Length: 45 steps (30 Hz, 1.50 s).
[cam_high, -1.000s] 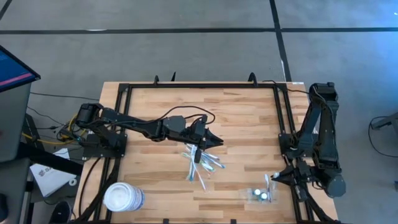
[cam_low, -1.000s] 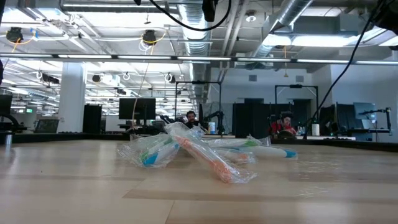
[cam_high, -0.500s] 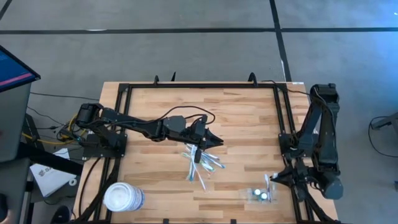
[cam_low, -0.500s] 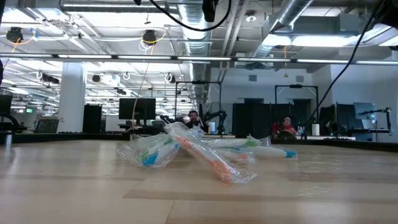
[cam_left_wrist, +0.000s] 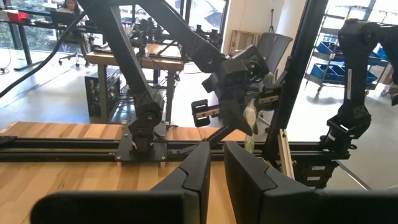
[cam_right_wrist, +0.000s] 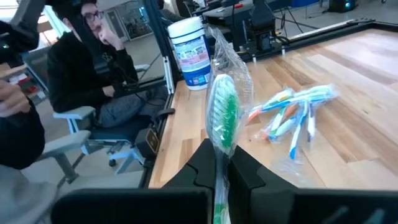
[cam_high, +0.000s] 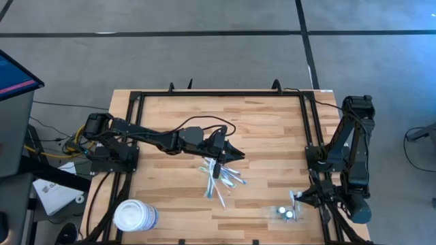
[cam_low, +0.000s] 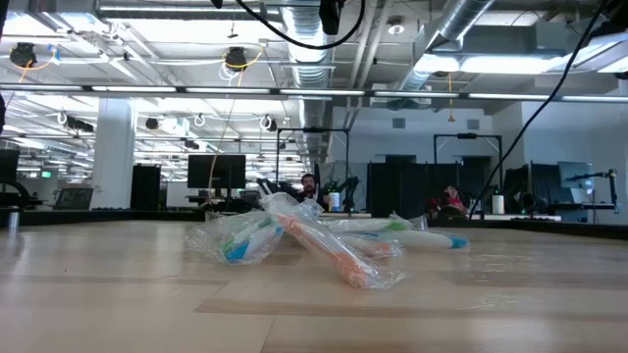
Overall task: Pick & Place toothbrushing station
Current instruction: Put the green toothbrush into the transparent organizer
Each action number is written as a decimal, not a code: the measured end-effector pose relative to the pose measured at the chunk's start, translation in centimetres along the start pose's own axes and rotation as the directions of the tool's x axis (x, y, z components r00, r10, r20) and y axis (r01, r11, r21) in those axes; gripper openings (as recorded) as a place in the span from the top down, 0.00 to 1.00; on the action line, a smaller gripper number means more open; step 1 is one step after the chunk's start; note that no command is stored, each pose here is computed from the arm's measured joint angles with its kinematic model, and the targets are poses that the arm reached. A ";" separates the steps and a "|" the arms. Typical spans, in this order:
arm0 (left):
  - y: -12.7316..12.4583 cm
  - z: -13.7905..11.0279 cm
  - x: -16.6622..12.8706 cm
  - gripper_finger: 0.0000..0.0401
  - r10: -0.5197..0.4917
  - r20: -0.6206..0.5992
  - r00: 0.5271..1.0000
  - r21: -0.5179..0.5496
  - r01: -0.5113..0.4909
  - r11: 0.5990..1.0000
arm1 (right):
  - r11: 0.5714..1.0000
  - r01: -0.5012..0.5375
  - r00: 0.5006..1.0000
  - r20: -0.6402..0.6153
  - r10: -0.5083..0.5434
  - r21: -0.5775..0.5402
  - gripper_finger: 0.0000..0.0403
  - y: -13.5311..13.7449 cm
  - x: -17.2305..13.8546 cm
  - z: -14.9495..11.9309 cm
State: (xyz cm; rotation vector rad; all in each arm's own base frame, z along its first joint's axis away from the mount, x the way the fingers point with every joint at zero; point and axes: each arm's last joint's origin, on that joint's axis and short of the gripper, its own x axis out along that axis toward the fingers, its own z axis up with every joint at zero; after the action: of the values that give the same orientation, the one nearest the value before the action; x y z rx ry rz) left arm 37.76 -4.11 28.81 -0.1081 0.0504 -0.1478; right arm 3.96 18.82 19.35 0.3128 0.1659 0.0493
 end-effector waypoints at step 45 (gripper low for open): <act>0.0 0.0 0.0 0.90 0.000 -0.001 1.000 0.000 0.000 1.000 | 0.999 0.010 0.998 -0.061 -0.007 0.050 0.92 -0.8 -0.5 -2.2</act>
State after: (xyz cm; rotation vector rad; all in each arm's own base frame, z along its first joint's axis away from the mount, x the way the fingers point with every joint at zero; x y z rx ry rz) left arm 37.76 -4.13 28.81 -0.1082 0.0510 -0.1481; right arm 3.13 18.65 17.09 0.3615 0.2295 0.0465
